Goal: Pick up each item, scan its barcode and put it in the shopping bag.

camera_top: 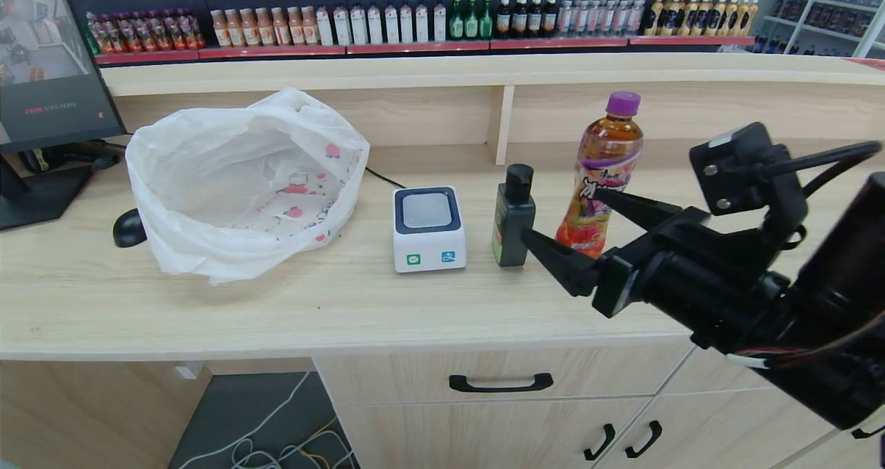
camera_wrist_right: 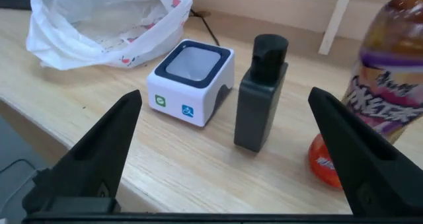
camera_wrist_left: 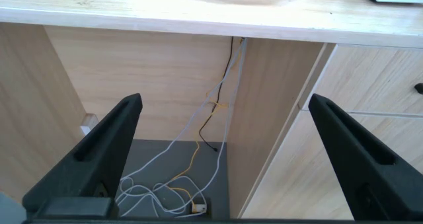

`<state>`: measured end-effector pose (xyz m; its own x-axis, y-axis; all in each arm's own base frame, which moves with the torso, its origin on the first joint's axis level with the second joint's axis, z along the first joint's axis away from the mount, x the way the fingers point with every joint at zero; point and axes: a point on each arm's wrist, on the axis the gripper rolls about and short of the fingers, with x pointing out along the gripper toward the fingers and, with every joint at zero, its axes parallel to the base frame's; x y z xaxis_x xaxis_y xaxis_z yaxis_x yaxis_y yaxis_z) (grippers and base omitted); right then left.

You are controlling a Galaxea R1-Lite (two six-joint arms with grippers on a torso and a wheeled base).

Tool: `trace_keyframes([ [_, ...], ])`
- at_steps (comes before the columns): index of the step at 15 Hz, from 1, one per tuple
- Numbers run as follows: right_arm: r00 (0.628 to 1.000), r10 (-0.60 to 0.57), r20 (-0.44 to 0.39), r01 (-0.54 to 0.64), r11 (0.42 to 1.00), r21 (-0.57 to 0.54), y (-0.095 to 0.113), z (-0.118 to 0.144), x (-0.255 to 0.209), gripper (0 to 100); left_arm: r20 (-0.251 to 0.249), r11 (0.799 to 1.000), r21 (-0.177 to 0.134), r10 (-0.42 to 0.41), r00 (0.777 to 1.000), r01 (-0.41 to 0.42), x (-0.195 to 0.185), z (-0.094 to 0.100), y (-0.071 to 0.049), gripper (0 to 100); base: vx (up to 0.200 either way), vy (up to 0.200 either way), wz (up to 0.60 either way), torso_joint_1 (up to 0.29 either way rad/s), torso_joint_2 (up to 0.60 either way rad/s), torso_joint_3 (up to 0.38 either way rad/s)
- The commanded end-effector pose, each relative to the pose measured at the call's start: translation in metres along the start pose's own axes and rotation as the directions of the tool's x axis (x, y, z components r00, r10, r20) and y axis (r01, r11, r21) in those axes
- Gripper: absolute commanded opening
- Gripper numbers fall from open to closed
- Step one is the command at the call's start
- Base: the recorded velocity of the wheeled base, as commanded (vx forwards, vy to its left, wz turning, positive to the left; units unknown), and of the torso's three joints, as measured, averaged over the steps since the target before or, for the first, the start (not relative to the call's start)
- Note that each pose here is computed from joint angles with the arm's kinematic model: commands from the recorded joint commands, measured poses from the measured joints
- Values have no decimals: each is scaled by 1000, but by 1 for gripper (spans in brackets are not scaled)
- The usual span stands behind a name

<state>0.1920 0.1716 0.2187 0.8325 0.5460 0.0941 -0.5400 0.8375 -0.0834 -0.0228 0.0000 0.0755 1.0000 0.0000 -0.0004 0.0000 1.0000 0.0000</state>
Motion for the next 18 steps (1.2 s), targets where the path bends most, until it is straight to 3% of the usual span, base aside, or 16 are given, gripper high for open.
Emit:
trace_keyframes([
  [1, 997, 16, -75, -13, 999, 40, 25, -26, 20, 100, 0, 1000, 0, 0, 1000, 0, 0, 0, 0, 100, 0, 0, 0, 0, 0, 0],
  [5, 986, -152, -61, 155, 987, 41, 28, -22, 42, 100, 0, 1000, 0, 0, 1000, 0, 0, 0, 0, 100, 0, 0, 0, 0, 0, 0],
  [10, 967, -245, -73, 244, 970, -21, 29, -39, 58, 100, 0, 1000, 0, 0, 1000, 0, 0, 0, 0, 100, 0, 0, 0, 0, 0, 0],
  [12, 957, -288, -35, 288, 957, -7, 29, -47, 67, 100, 0, 1000, 0, -2, 1000, 2, 0, 0, 0, 100, 0, 0, 0, 0, 0, 0],
  [18, 928, -374, 5, 374, 928, -4, 7, -52, 96, 100, 0, 1000, 0, 0, 1000, 0, 0, 0, 0, 100, 0, 0, 0, 0, 0, 0],
])
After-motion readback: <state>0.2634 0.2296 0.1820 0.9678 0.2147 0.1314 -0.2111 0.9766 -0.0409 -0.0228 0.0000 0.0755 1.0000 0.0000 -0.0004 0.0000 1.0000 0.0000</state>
